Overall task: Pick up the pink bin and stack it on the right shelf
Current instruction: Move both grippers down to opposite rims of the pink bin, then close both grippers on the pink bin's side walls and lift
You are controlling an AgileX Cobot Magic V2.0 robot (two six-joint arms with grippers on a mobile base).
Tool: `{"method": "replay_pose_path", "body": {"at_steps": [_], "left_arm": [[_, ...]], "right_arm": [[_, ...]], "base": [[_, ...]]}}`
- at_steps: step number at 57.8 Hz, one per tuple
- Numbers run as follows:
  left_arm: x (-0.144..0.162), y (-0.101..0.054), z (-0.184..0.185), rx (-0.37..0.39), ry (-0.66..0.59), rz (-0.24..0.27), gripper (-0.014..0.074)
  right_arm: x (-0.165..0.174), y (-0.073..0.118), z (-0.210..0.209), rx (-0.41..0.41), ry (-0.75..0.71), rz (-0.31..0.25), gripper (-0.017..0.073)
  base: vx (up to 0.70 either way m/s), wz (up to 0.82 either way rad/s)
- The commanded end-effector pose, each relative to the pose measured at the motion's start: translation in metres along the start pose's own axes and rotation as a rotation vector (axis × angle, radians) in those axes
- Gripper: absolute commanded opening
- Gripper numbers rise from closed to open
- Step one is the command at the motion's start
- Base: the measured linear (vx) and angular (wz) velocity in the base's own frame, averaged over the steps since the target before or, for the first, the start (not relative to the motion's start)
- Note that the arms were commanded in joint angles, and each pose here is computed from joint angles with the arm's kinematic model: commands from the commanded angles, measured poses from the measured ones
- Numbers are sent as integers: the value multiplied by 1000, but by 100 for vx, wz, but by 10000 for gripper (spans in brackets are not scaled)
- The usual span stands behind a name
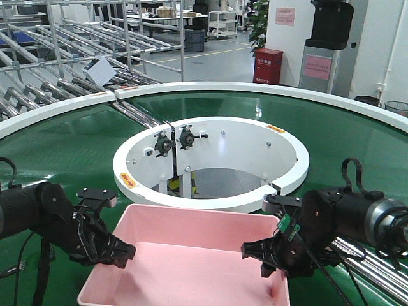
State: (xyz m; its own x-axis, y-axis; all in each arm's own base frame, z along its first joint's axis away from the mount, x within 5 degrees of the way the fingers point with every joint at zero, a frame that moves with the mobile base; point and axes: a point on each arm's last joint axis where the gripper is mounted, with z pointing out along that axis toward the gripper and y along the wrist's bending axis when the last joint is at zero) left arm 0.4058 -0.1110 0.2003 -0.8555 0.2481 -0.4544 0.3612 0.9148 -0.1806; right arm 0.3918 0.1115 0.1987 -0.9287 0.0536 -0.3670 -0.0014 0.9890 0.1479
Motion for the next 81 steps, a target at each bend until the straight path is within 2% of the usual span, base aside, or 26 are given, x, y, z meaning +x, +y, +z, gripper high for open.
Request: {"method": "replay_pose_path", "body": {"at_steps": [1,6,8,17,30,35,40,47,51,55,66,81], "left_arm": [[-18,-9,-29,8,-117,5,230],[-15,-11,-30,20,-86,7,53],[-14,-12,-33,25,-76,13,-14],[-16,-19,-60,32,-112,33,-9],[-16,-41,-146,43,-319,58,-8],[-4,-47,-176,36,-408,30,-8],[16,-51,-191,35,-442,-1,-8],[40,-56,-212,36,-493,-32,-8],[51,-61,-228,45,-527,-46,-8],[60,-65,-244,48,-569,-38,-8],[67,-70,-268,39,-664,-18,-8],[71,-71,-266,49,-622,-12,-8]], "right_arm": [[-14,5,-29,-40,-104,5,150],[-14,6,-32,-43,-110,7,-4],[-15,6,-36,-46,-118,6,-15],[-17,8,-64,-66,-185,1,-12],[-16,9,-131,-107,-342,-22,-10],[-12,9,-159,-121,-400,-47,-10],[-7,9,-183,-134,-457,-61,-9],[5,6,-207,-140,-455,-67,-9],[10,5,-219,-144,-478,-78,-9],[14,4,-236,-155,-528,-82,-9],[20,3,-252,-165,-566,-87,-8],[21,2,-252,-161,-563,-88,-8]], "base": [[0,0],[0,0],[0,0],[0,0],[0,0],[0,0],[0,0],[0,0],[0,0],[0,0],[0,0],[0,0]]}}
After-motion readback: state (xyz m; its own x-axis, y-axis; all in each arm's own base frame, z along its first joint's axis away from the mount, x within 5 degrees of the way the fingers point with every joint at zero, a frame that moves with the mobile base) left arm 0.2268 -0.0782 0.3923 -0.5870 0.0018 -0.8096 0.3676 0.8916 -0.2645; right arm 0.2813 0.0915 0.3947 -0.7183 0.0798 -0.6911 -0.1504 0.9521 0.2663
